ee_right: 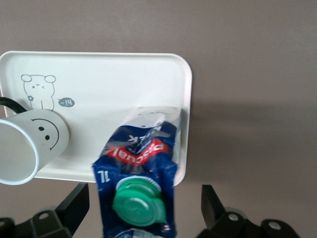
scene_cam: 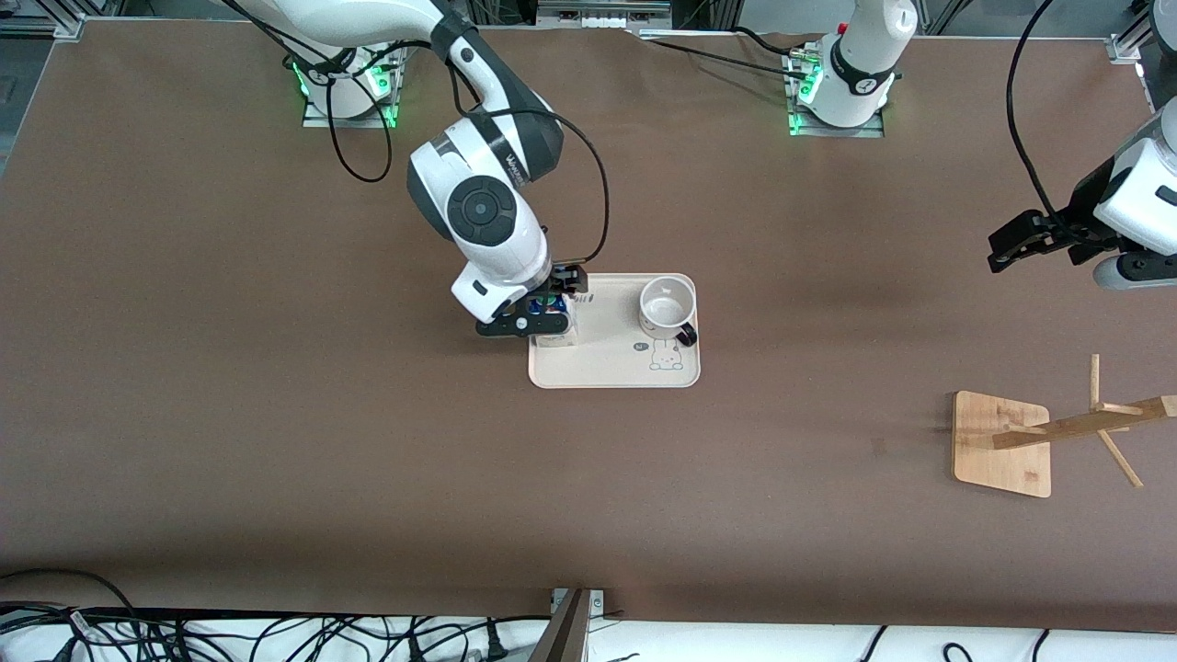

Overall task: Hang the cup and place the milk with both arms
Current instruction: 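Lower the right gripper and grasp the blue milk carton, then lift the carton with the right gripper while the left gripper reaches the mug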

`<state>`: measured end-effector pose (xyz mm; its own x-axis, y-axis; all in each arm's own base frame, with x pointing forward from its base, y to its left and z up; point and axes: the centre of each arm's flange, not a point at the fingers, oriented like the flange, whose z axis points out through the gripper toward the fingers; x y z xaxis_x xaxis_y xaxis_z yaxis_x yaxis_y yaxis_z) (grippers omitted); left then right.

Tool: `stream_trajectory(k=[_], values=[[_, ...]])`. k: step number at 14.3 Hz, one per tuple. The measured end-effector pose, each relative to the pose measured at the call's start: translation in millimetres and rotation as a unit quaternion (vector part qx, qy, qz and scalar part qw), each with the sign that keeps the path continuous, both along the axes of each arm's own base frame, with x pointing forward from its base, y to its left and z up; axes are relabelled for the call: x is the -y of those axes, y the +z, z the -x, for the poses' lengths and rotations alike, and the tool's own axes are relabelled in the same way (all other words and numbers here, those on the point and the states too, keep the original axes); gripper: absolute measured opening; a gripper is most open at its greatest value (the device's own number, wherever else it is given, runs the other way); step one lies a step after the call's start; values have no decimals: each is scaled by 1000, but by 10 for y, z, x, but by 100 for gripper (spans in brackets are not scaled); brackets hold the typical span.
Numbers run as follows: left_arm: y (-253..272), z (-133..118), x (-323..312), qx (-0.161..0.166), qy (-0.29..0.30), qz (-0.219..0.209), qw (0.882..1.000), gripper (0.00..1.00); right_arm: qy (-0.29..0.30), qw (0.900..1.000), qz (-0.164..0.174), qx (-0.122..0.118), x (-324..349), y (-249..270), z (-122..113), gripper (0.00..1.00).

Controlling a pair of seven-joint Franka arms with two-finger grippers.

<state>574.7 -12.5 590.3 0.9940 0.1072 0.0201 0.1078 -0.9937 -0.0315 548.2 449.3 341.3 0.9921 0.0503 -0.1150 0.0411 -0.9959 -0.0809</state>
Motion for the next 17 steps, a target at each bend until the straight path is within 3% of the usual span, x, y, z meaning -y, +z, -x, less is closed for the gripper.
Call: stream_trajectory(k=[14,15,17], values=[[-2,0,-1,0,0,0,1000,100,-2,1000,4,-4,-7,-168,-15,100],[-2,0,-1,0,0,0,1000,100,-5,1000,1,-6,5,-167,-26,93],[-2,0,-1,0,0,0,1000,100,-12,1000,-6,-11,17,-163,-39,69]])
